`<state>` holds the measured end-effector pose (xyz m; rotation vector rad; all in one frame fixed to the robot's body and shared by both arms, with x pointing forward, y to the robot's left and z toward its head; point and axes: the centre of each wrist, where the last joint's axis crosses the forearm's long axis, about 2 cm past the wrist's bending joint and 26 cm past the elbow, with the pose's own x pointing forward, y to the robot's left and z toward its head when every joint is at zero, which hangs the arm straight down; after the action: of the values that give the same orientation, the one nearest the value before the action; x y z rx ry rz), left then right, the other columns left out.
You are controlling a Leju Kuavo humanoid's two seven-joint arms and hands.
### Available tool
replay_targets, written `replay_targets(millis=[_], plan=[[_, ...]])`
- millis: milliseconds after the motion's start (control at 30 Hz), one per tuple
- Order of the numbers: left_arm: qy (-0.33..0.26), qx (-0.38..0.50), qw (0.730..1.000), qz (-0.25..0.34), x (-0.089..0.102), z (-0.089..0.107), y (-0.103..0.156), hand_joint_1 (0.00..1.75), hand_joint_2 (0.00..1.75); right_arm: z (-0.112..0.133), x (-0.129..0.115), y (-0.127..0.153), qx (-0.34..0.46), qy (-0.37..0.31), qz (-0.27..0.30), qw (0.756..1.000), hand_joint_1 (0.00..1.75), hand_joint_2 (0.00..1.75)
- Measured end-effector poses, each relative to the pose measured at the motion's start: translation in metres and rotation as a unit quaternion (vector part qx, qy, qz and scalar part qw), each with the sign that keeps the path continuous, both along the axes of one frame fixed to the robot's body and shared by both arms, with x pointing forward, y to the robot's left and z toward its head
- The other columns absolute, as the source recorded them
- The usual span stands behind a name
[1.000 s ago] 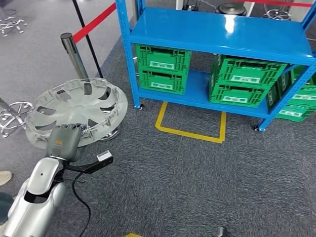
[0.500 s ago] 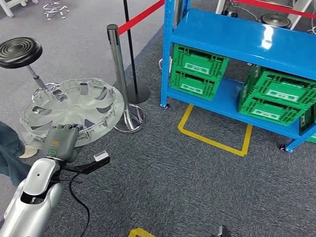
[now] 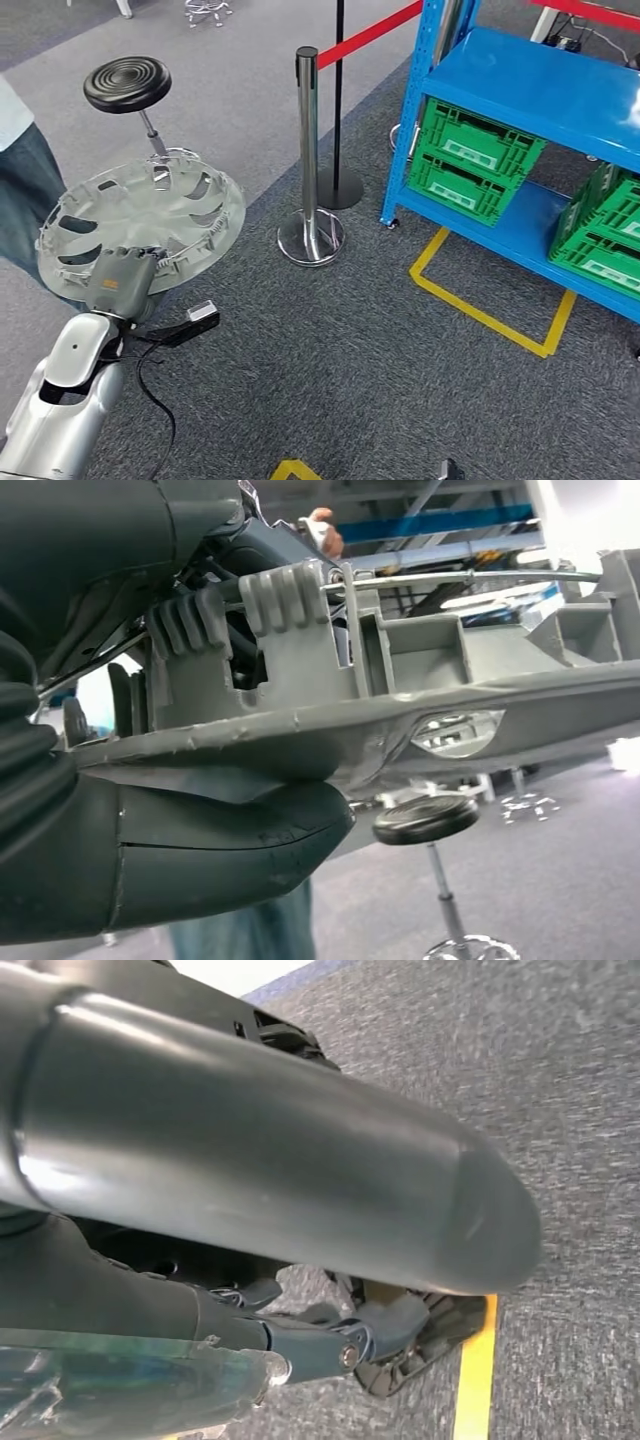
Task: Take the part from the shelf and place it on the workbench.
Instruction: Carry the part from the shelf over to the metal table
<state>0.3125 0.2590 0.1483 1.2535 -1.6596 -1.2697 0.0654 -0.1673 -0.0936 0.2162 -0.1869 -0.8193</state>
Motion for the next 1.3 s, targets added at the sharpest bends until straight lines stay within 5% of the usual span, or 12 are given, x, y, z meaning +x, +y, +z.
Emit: replay_targets(millis=[1300], plan=[[0.022,-0.007,1.000,-0.001,-0.0020,-0.0033,-0.0078,1.75,1.75,-0.0004,-0.0016,-0.0008,0.010,0.002,0.001,1.000,0.00,0.00]])
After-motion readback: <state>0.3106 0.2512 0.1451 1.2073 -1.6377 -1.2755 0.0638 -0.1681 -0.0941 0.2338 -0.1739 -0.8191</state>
